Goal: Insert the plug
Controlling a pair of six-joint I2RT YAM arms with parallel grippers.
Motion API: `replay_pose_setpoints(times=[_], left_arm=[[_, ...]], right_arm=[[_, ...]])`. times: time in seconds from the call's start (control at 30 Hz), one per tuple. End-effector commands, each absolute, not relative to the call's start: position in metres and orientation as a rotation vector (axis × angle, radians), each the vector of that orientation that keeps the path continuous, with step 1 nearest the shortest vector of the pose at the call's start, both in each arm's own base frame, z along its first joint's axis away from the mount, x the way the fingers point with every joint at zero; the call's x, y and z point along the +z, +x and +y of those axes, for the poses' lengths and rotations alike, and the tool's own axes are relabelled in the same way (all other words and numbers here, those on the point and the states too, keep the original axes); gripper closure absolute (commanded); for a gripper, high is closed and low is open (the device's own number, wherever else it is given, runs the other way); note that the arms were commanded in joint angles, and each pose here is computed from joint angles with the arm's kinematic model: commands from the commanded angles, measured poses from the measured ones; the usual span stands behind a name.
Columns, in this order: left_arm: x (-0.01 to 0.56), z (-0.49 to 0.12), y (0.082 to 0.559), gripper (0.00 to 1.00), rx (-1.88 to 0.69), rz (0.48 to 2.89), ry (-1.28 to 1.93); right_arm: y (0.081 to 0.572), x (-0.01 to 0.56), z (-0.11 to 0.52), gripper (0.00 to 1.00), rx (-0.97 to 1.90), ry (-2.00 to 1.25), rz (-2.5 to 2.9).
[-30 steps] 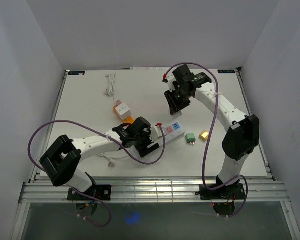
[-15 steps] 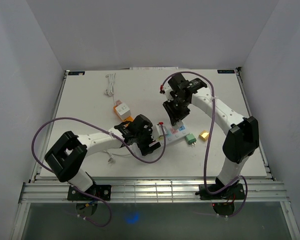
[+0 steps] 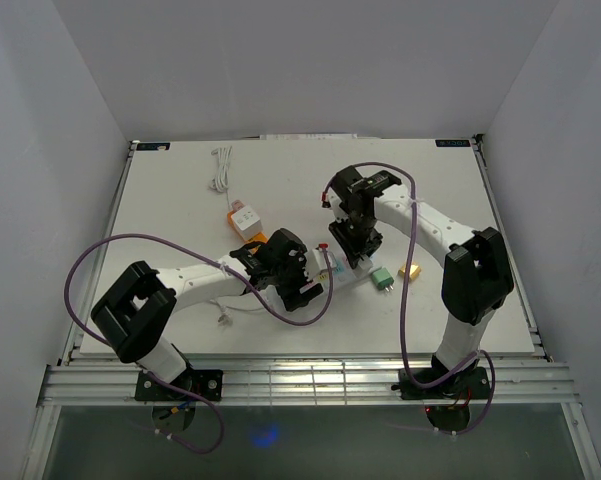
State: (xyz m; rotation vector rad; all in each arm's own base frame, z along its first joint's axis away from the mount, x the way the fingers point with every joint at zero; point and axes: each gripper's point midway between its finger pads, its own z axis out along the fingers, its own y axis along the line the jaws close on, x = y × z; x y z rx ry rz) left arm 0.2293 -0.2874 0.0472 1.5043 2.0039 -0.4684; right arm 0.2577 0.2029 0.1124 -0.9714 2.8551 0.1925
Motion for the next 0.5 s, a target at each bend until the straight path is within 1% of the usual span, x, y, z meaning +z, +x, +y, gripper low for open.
replay_pose_setpoints(times=[0.0, 0.07, 0.47], left_arm=[[0.05, -0.287, 0.229, 0.22, -0.472, 2.003, 1.505], [0.05, -0.287, 0.229, 0.22, -0.473, 2.001, 1.505], [0.05, -0.286, 0.227, 0.22, -0.476, 2.001, 1.506]], right_arm=[[0.259, 0.115, 0.201, 0.92, 0.177, -0.94, 2.845], [0.264, 0.113, 0.198, 0.92, 0.131, -0.933, 2.84], [0.285, 0.1, 0.206, 0.92, 0.105, -0.917, 2.834]])
